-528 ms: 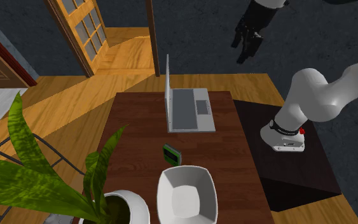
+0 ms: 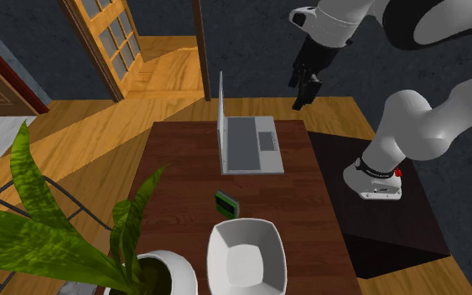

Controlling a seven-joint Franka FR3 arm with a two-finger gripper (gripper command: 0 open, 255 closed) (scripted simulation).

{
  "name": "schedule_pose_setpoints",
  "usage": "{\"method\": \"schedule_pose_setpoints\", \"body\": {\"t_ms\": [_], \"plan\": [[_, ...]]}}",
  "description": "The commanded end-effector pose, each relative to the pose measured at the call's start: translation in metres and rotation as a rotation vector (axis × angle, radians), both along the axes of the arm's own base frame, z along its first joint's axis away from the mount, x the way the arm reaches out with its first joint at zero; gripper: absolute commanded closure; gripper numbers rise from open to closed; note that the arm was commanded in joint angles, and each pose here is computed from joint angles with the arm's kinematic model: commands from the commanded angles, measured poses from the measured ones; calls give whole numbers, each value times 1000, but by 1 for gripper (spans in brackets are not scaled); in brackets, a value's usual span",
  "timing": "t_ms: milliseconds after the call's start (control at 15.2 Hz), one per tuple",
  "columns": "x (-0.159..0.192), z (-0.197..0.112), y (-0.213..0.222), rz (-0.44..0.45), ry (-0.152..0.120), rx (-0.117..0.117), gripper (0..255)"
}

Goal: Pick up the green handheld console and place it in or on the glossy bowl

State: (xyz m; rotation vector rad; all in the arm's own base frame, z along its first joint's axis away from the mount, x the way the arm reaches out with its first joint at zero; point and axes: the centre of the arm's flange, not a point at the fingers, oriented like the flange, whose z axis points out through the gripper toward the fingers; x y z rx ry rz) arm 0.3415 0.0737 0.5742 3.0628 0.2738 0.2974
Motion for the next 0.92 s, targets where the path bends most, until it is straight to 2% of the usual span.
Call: {"method": "schedule_pose_setpoints", "body": {"t_ms": [0, 858], "plan": [[13, -17, 16, -14, 0, 2, 0], [97, -131, 115, -96, 9, 9, 0]]}}
